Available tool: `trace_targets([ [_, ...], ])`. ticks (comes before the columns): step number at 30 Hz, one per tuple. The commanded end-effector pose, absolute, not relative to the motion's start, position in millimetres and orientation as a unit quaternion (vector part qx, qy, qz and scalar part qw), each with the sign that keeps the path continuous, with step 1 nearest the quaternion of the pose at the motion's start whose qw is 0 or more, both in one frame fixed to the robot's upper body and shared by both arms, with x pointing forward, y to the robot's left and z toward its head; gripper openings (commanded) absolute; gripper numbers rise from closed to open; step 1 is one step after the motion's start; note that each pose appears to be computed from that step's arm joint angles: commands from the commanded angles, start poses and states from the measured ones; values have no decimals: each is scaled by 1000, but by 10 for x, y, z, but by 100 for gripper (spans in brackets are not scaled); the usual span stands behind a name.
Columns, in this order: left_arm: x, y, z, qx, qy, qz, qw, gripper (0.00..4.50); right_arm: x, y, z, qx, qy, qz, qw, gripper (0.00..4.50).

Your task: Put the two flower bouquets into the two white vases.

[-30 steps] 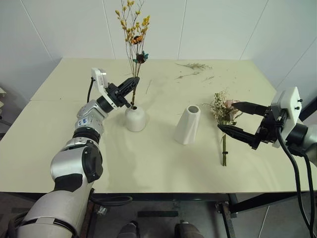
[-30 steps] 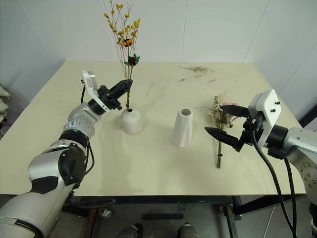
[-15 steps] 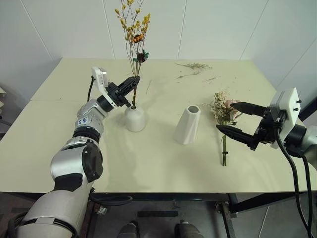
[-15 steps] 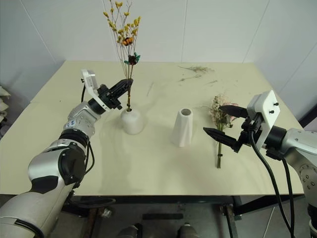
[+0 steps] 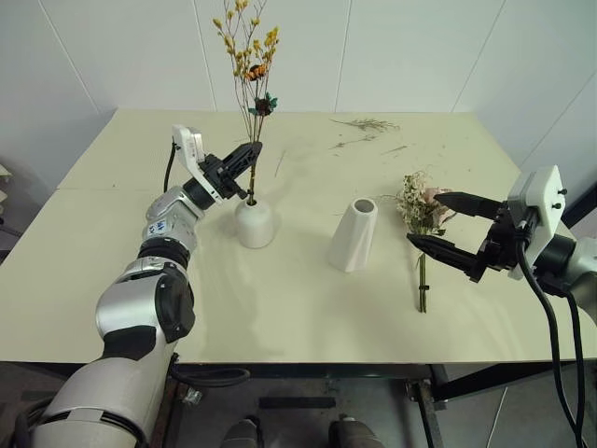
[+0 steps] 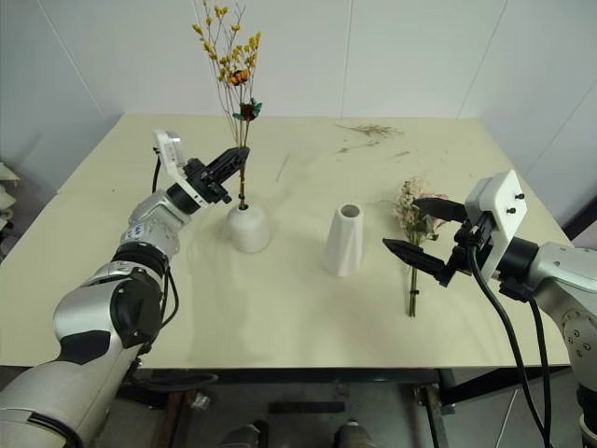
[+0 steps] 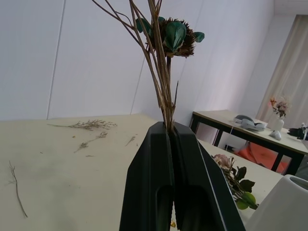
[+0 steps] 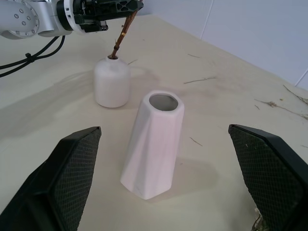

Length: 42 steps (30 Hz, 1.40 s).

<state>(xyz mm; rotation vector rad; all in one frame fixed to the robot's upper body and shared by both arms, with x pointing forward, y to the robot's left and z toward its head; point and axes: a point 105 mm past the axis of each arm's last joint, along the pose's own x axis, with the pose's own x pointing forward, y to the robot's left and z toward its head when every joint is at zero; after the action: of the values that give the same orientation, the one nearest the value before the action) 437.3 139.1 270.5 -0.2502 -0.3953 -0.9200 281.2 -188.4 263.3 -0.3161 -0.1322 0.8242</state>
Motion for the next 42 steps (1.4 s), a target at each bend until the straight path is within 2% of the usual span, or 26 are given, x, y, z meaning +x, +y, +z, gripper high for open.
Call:
trace_targets([
  [1, 4366, 1355, 2843, -112, -204, -445, 865, 3, 2750, -1879, 2723, -163, -86, 393, 901, 450],
  [20, 4416, 1386, 2622, -102, -167, -424, 884, 3, 2743, -1891, 2721, -162, -84, 389, 903, 450],
  [29, 4387, 1370, 2510, -78, -145, -442, 882, 3, 2748, -1893, 2725, -163, -84, 389, 903, 450],
  [42, 4376, 1427, 2454, -49, -135, -440, 886, 3, 2773, -1896, 2730, -164, -85, 390, 902, 450],
])
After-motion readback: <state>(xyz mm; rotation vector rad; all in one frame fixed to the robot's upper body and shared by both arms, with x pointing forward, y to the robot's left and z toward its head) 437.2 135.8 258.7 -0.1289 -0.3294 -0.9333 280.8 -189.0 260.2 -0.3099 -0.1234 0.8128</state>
